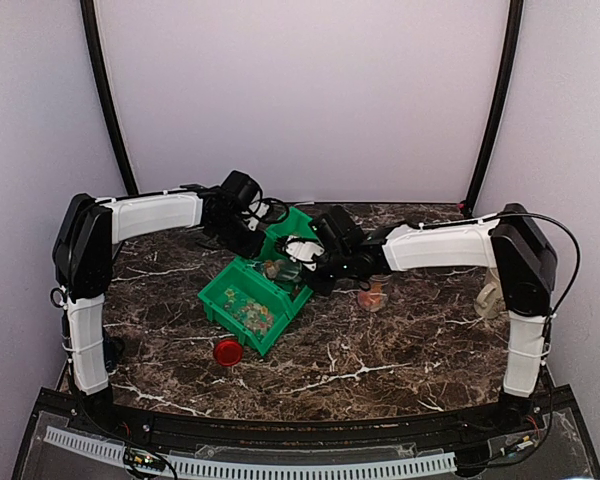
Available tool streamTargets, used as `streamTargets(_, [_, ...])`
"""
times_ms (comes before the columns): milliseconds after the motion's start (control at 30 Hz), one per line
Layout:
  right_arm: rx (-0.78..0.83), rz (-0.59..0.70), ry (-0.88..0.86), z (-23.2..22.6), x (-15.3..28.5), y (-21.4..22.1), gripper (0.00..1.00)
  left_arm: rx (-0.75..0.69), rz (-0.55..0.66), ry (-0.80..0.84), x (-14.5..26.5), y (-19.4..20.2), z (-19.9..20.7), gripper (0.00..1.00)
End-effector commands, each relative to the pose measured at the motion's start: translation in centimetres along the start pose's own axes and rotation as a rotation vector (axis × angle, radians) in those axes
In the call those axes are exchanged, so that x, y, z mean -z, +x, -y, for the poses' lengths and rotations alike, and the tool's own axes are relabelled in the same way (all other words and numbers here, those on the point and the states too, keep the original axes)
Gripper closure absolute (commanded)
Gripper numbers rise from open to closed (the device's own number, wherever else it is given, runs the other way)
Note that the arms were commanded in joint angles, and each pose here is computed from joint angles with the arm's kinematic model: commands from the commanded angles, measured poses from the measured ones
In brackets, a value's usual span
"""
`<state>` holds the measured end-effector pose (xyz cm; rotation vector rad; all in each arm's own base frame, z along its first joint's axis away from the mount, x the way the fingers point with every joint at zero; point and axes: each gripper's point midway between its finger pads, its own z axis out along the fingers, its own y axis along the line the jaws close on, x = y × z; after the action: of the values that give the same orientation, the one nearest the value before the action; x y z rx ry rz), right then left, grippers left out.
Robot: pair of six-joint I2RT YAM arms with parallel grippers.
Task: Pack the candies
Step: Scoop the fake candies from the storage box.
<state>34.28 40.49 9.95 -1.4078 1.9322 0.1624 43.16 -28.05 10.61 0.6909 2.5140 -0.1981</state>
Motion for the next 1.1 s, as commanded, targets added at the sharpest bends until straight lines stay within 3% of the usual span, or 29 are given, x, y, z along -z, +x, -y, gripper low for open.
streamTargets(0, [0.028,-0.032,-0.1,-2.7,-2.1,2.5,1.0,-0.01,0.263,0.162,4.9,-6.8,3.8,1.0])
streamTargets(300, [-0.012,0.063,-0.114,-3.6,-3.2,2.5,1.0,-0.011,0.276,0.168,5.4,-7.0,3.9,1.0])
streamTargets(567, [-0.126,0.198,-0.032,-1.6,-2.7,1.5,1.0,0.064,0.267,0.223,5.5,-6.8,3.3,1.0])
streamTargets(1067, [-0.223,0.27,0.043,-0.5,-2.5,2.0,1.0,0.108,0.268,0.266,5.7,-6.2,3.2,1.0])
